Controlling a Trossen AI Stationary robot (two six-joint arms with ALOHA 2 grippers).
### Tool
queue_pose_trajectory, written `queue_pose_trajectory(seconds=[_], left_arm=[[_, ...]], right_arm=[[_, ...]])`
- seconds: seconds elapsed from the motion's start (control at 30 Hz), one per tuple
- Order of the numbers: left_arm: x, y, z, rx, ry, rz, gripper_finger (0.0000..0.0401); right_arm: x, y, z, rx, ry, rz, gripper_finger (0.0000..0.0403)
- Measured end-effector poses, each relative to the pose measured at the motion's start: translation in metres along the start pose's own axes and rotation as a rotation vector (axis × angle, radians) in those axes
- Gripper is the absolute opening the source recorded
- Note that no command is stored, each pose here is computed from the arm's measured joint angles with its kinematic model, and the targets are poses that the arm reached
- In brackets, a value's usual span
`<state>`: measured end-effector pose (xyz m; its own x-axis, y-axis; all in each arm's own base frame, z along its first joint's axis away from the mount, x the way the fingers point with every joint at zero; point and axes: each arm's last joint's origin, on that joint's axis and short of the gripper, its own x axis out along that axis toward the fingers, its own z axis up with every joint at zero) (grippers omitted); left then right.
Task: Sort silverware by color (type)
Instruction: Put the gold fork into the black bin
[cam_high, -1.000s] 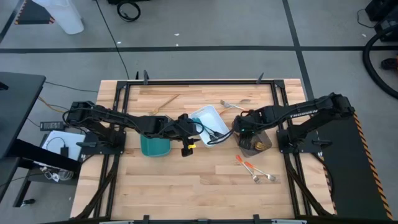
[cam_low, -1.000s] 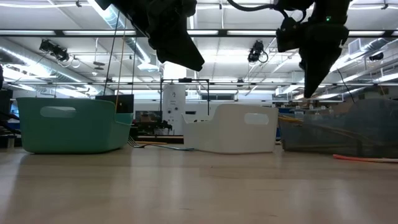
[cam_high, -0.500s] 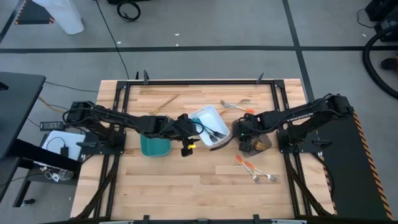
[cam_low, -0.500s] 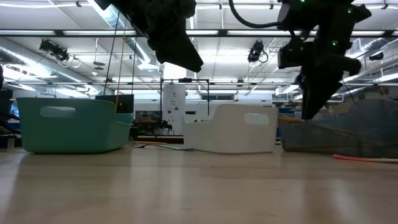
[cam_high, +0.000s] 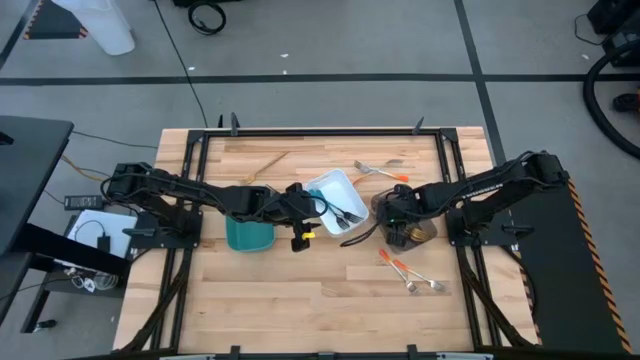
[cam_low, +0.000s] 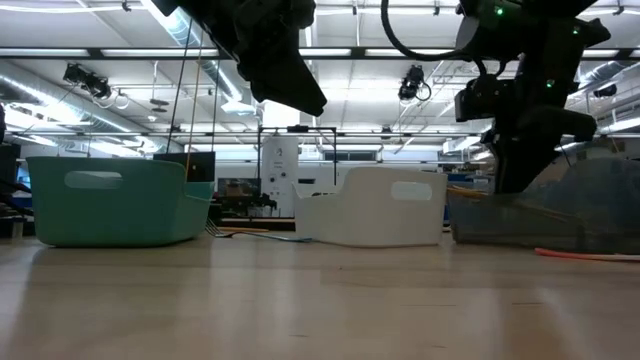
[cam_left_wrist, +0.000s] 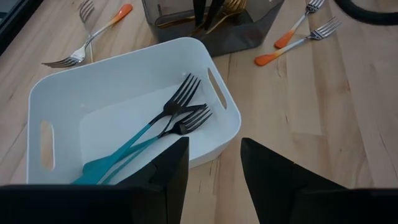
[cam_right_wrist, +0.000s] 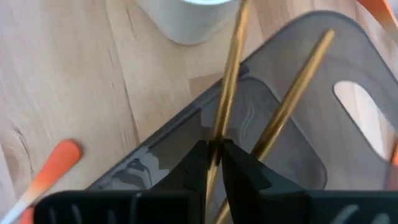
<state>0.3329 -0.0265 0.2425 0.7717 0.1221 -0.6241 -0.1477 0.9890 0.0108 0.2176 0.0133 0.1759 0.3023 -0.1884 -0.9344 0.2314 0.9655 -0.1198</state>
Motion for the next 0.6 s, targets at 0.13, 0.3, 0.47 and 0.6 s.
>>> queue_pose_trajectory(seconds=[0.13,0.3,0.47,0.6], left_arm=[[0.0,0.0,0.0,0.0,0.0,0.0,0.0155],[0.0,0.0,0.0,0.0,0.0,0.0,0.0155],[-0.001,-0.003,0.0,0.005,0.001,-0.006,0.0155],[-0.001,-0.005,-0.001,0.011,0.002,-0.012,0.0155]], right_arm=[[-0.001,0.0,0.0,0.05,0.005,-0.002,0.0022],[-0.008,-0.001,0.003,0.099,0.031,-0.007,0.0012],[-0.016,-0.001,0.009,0.174,0.033,-0.012,0.0006],[-0.02,-0.002,0.011,0.226,0.053,-0.004,0.0004]])
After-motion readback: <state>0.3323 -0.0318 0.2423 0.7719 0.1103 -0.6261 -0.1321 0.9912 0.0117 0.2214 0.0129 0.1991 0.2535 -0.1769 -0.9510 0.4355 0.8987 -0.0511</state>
